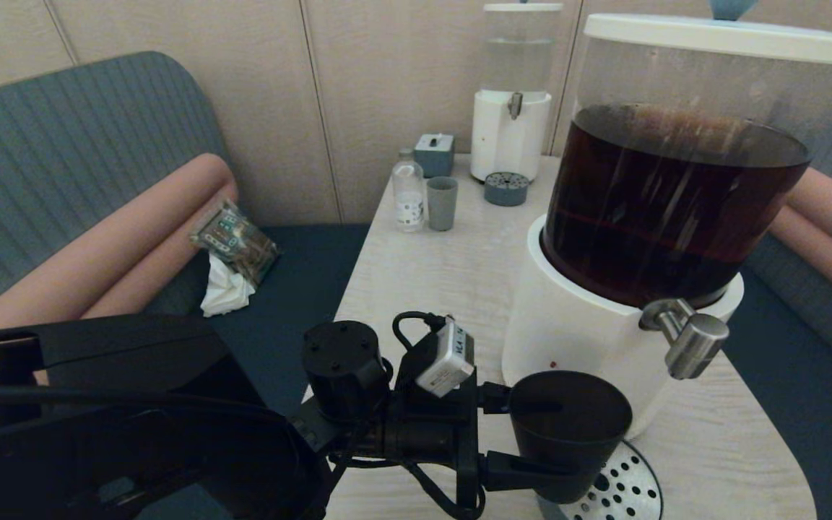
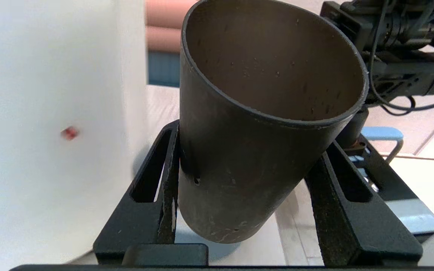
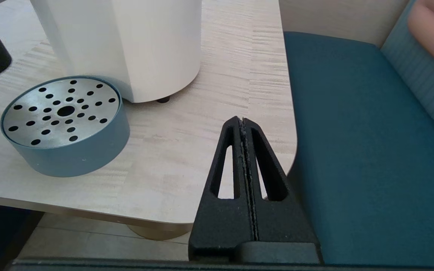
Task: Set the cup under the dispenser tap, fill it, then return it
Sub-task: Place it under the water dispenser
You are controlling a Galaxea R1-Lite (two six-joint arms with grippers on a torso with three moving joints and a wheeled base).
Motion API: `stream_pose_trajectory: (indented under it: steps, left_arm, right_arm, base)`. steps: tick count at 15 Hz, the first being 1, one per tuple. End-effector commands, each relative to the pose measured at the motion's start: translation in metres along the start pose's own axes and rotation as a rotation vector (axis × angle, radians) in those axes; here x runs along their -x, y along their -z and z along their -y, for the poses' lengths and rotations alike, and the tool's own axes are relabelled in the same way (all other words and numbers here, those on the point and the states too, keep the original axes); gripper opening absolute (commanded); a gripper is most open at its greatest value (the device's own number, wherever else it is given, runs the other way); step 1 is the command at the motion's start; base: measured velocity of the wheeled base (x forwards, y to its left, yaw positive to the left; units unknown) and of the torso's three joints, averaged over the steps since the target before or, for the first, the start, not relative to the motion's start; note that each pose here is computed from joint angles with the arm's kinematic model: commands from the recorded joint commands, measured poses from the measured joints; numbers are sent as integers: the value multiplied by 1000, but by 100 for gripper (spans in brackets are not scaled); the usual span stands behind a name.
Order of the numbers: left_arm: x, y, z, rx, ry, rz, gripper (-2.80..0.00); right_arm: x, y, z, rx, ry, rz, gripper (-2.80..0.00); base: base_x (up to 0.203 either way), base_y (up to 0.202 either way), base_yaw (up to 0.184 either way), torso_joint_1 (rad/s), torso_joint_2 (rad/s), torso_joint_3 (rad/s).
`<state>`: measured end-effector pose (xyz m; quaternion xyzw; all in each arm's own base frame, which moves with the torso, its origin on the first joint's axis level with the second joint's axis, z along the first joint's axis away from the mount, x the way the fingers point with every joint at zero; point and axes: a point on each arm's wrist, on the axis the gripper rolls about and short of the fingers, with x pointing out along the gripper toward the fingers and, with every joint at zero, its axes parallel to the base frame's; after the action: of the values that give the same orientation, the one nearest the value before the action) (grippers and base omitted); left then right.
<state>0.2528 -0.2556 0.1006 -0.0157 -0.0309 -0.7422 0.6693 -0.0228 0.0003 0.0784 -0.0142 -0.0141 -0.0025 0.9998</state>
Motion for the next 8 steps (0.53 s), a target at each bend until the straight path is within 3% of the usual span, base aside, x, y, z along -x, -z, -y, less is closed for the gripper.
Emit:
stream_pose_trajectory:
  steps: [1,8]
  left_arm:
    - [-8,1,3,-3,11,6,-280]
    - [-34,10,2,9,6,24,-280]
  right_arm:
    - [-1,3,0,1,-2,-8,-280]
    - [-1,3,0,1,1,-8,-280]
  base:
    - [0,0,0,0,0,0]
    - [0,0,0,0,0,0]
